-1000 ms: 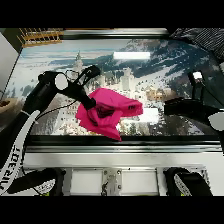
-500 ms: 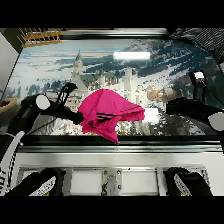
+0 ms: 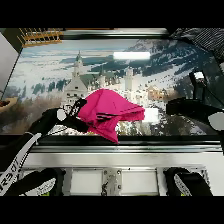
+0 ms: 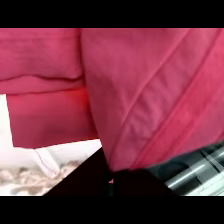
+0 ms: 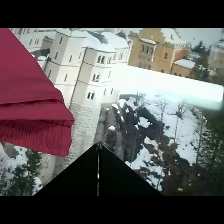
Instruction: Fold the clothes and pants, and hang the long-sleeved shirts on hangers.
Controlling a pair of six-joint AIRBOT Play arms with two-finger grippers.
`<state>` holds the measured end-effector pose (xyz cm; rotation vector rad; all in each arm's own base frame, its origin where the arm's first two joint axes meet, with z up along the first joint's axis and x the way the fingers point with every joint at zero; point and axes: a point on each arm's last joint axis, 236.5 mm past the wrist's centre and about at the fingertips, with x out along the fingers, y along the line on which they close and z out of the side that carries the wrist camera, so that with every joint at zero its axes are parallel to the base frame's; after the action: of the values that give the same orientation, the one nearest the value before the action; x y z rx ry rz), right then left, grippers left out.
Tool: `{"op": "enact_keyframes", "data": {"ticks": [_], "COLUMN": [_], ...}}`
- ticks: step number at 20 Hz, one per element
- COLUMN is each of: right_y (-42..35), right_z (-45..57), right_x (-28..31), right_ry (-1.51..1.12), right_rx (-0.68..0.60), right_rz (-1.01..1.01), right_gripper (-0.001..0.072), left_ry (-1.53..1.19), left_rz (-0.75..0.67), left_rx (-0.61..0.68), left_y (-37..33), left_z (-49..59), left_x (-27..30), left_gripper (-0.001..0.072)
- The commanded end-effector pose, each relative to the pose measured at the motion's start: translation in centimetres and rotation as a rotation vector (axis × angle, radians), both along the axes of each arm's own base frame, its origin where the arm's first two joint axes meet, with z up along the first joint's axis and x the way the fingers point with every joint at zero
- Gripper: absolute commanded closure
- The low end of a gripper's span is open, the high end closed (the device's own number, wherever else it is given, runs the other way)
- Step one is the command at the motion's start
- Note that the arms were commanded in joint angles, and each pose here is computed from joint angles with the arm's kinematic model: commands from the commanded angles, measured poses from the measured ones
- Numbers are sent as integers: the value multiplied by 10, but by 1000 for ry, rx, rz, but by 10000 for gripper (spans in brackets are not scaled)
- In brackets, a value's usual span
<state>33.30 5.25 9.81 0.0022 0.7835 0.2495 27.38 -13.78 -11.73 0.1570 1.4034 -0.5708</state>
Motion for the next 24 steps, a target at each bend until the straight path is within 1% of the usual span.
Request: {"op": "enact_keyframes", "data": {"ticks": [1,2,3,4,5,7,9,12,15,16,18,19,20,22,23,24], "right_y": [-11,-20,-29,-36,-36,-16,17,56,86,93,99,103,105,108,107,104], "right_z": [-23,-38,-57,-76,-93,-125,-152,-182,-197,-199,-204,-205,-205,-204,-201,-193], "right_x": [-4,-6,-9,-10,-8,-4,3,9,13,15,18,18,18,18,19,23], "right_ry": [100,159,229,293,343,413,460,509,539,539,529,526,524,521,512,493], "right_rx": [23,34,44,66,88,130,239,394,514,535,518,509,505,500,496,482], "right_rz": [-54,-85,-114,-139,-136,-17,89,162,181,181,176,182,189,195,198,198], "right_gripper": [687,676,577,332,230,237,237,237,238,238,242,296,410,665,690,691], "left_ry": [17,-1,-19,-38,-53,-85,-116,-143,-160,-159,-159,-159,-159,-158,-161,-164], "left_rz": [-9,-4,5,14,22,45,67,90,95,96,96,95,96,95,95,92], "left_rx": [10,3,-4,-10,-15,-24,-31,-36,-38,-39,-39,-38,-38,-38,-38,-27], "left_y": [-3,-3,-1,2,4,11,16,23,25,25,25,25,25,25,25,28], "left_z": [-2,6,14,22,30,42,53,62,67,67,67,67,67,67,67,71], "left_x": [8,13,17,21,24,30,34,39,40,40,40,40,40,40,41,43], "left_gripper": [704,704,704,704,704,704,704,704,704,704,704,704,704,704,703,704]}}
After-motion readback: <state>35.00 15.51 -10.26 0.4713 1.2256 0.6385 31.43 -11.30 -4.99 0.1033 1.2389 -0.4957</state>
